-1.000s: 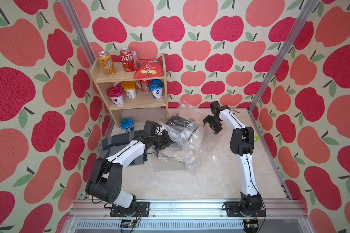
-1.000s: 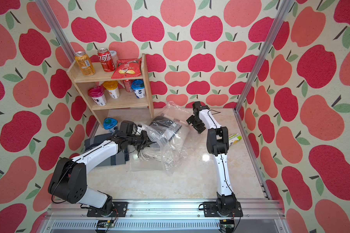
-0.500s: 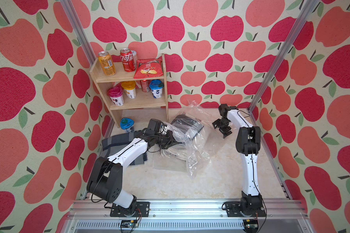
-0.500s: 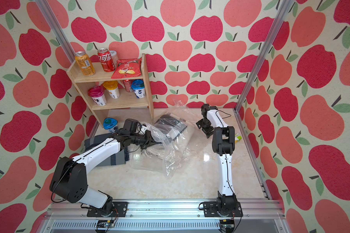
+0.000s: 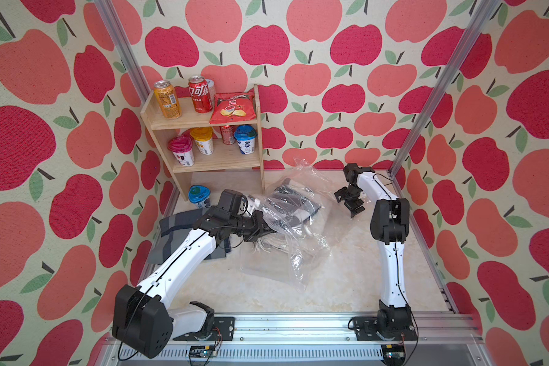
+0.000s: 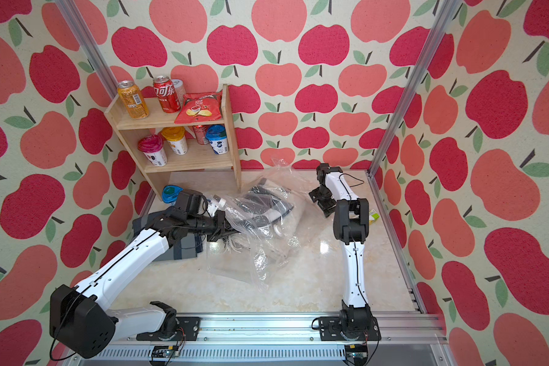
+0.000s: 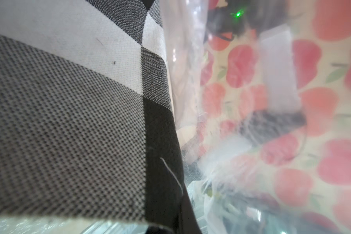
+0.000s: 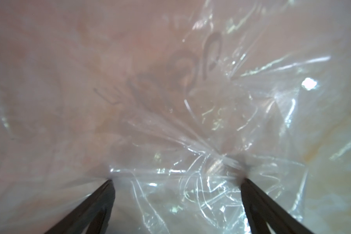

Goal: Take the scarf out of the vacuum bag
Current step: Take out the scarf from the vacuum bag.

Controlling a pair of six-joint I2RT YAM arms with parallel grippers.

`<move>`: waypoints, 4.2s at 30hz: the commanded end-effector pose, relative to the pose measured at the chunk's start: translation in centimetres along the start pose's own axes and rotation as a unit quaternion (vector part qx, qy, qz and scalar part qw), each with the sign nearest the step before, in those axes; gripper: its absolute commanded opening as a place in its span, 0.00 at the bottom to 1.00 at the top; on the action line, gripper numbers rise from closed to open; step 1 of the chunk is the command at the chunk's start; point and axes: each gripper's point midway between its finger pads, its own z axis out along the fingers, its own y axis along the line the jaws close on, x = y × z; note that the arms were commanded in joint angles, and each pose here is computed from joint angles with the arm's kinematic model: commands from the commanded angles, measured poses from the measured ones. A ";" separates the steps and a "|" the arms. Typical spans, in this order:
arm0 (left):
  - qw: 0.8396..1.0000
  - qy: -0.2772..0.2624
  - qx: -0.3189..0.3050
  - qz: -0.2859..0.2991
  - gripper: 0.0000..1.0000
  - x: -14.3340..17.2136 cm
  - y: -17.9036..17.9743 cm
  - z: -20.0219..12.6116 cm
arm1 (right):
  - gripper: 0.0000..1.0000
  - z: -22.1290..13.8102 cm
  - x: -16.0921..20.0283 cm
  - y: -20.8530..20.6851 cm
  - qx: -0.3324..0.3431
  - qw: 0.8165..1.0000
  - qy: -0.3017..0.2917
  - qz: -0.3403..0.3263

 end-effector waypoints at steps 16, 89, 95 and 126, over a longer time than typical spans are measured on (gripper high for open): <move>1.000 -0.012 0.000 0.008 0.00 0.8 2.3 -4.1 | 1.00 0.6 -0.9 -2.7 0.030 1.000 -0.005 0.004; 0.982 -0.071 -0.173 0.023 0.00 -4.3 3.3 -13.4 | 1.00 1.4 13.1 4.4 -0.062 0.993 0.086 -0.056; 0.972 -0.096 -0.213 0.035 0.00 -5.9 3.1 -15.9 | 1.00 1.6 13.2 4.4 -0.061 0.993 0.089 -0.056; 0.879 -0.334 -0.324 0.103 0.00 -13.5 1.8 -30.1 | 1.00 2.5 13.5 5.7 -0.070 0.989 0.101 -0.082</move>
